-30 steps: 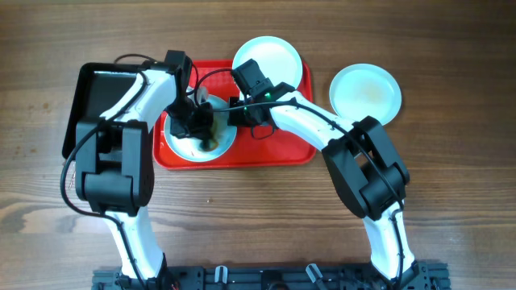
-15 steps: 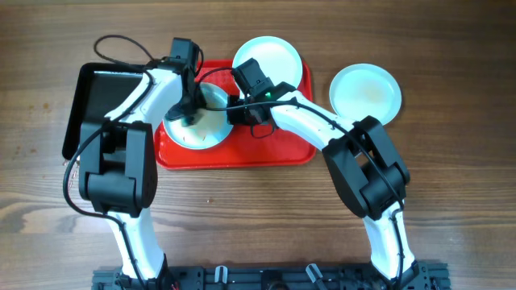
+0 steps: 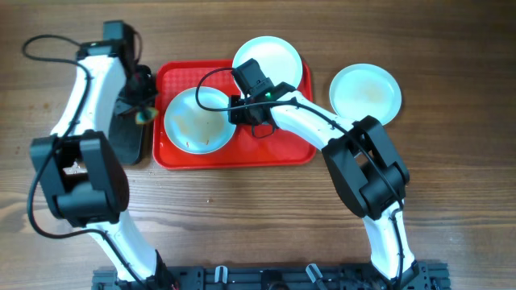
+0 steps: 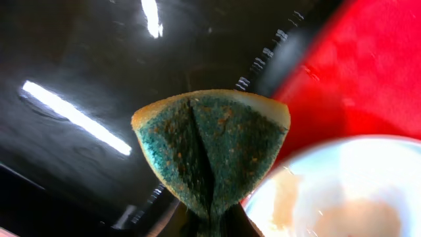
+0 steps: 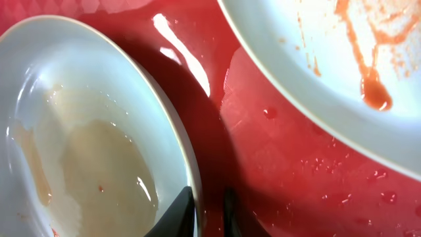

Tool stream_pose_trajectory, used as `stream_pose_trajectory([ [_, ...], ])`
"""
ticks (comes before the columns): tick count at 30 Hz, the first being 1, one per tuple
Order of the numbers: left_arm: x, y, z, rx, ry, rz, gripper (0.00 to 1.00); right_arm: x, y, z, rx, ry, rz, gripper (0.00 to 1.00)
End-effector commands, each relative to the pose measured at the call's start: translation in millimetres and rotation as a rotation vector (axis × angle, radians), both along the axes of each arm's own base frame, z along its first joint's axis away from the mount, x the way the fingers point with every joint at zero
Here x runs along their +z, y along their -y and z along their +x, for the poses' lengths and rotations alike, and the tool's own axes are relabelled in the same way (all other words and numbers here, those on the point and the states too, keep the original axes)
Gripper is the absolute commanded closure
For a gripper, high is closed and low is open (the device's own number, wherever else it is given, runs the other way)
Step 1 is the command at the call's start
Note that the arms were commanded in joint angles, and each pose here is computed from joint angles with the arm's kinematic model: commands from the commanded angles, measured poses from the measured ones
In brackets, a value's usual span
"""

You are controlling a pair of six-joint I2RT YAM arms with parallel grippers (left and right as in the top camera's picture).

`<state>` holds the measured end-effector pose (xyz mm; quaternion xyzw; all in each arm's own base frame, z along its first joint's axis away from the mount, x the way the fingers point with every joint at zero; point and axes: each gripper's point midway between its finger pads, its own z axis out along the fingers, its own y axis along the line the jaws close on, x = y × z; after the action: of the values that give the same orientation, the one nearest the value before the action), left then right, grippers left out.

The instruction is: Clean dirty plates on tray and stack at the side

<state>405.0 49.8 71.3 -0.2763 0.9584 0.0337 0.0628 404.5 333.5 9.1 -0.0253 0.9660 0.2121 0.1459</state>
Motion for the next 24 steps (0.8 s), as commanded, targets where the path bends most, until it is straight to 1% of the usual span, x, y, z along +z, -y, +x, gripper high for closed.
stream_pose_trajectory([
  [1, 14.4, -5.6, 8.1, 0.006, 0.057, -0.030, 0.96, -20.3, 3.9, 0.0, 0.008, -0.011, -0.037, 0.80],
  [2, 14.5, -5.6, 8.5, 0.006, 0.059, -0.030, 0.96, -26.2, 3.3, -2.3, 0.013, -0.026, -0.036, 0.78],
  [3, 14.5, -5.3, 9.1, 0.005, 0.061, -0.030, 0.96, -28.3, 1.1, -5.1, 0.022, -0.042, -0.024, 0.78],
  [4, 14.6, -4.5, 10.3, 0.004, 0.065, -0.030, 0.96, -31.3, -1.0, -7.9, 0.031, -0.057, -0.013, 0.85],
  [5, 14.8, -4.2, 11.5, 0.003, 0.070, -0.032, 0.96, -31.3, -2.8, -10.3, 0.038, -0.068, -0.002, 0.96],
  [6, 14.9, -4.1, 12.2, 0.003, 0.073, -0.033, 0.96, -30.4, -3.5, -11.2, 0.042, -0.075, 0.006, 0.96],
  [7, 14.9, -4.2, 12.2, 0.003, 0.073, -0.033, 0.96, -19.3, -6.4, -10.8, 0.050, -0.075, 0.038, 0.96],
  [10, 14.9, -4.2, 12.1, 0.003, 0.073, -0.033, 0.96, 8.0, -1.3, -4.3, 0.041, -0.036, 0.046, 0.96],
  [11, 14.9, -4.2, 12.0, 0.003, 0.073, -0.033, 0.96, 19.9, 2.5, -1.2, 0.050, -0.006, 0.039, 0.96],
  [13, 14.9, -4.3, 12.1, 0.003, 0.073, -0.032, 0.96, 62.7, 12.0, 6.1, 0.094, 0.111, 0.011, 0.96],
  [16, 14.9, -4.2, 12.2, 0.004, 0.073, -0.033, 0.96, 125.8, 39.9, 19.4, 0.060, 0.309, -0.101, 0.96],
  [18, 15.1, -4.3, 13.2, 0.003, 0.078, -0.032, 0.96, 165.5, 60.1, 27.5, 0.038, 0.459, -0.211, 0.96],
  [20, 15.1, -4.3, 13.2, 0.004, 0.078, -0.032, 0.96, 189.3, 77.1, 32.4, 0.016, 0.568, -0.339, 0.96],
  [21, 15.1, -4.3, 13.2, 0.004, 0.078, -0.032, 0.96, 198.2, 85.3, 34.1, 0.009, 0.625, -0.439, 0.96],
  [24, 15.1, -4.3, 13.2, 0.004, 0.078, -0.033, 0.96, 206.2, 93.2, 31.0, -0.014, 0.691, -0.597, 0.96],
])
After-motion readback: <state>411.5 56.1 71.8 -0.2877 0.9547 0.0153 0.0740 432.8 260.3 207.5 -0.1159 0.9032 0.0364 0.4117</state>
